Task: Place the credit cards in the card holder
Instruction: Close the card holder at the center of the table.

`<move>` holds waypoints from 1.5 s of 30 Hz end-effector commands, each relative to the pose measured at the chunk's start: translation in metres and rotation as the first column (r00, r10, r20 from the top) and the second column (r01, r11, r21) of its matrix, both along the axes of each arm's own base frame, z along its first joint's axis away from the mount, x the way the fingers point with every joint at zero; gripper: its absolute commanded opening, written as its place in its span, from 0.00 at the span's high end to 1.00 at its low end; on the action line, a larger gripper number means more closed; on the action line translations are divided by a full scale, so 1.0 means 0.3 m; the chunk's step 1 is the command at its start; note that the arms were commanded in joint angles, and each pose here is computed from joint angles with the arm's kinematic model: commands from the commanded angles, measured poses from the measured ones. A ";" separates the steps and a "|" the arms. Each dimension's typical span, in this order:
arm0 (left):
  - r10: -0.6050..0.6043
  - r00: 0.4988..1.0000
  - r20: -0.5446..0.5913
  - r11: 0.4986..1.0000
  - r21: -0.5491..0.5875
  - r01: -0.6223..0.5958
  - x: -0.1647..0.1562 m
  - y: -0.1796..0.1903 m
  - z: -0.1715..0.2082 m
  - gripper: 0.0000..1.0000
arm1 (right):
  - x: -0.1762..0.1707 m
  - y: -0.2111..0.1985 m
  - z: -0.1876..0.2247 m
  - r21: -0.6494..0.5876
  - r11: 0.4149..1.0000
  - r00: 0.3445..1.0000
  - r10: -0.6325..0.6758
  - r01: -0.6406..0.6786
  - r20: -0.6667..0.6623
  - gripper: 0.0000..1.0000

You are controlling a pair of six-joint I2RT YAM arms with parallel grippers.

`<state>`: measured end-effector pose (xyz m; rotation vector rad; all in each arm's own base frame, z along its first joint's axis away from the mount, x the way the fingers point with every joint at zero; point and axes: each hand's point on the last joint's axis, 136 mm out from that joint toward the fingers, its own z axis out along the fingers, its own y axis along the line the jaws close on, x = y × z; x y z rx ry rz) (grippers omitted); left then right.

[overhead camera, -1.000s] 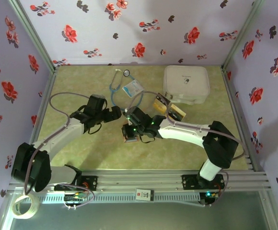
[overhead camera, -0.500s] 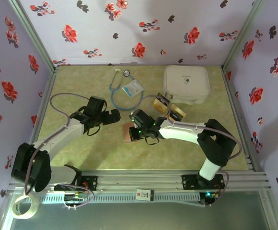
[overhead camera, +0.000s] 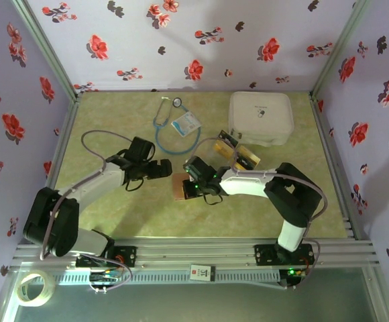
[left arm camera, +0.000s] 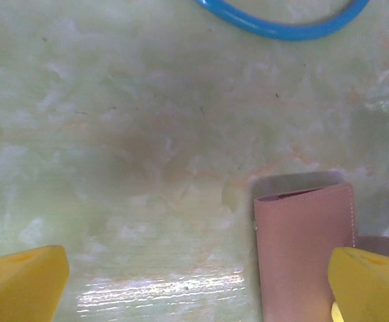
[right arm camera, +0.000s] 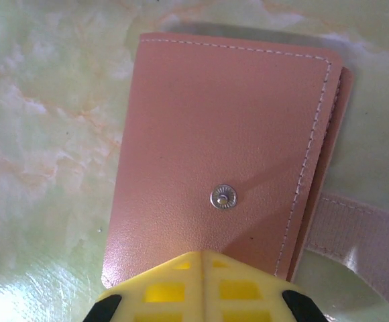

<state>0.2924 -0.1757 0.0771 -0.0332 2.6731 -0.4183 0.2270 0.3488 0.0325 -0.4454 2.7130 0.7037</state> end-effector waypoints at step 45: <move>-0.105 0.992 -0.064 0.934 0.336 0.121 -0.047 0.003 -0.220 0.00 | 0.101 -0.232 0.185 -0.085 0.979 0.979 -0.178 0.186 0.096 0.64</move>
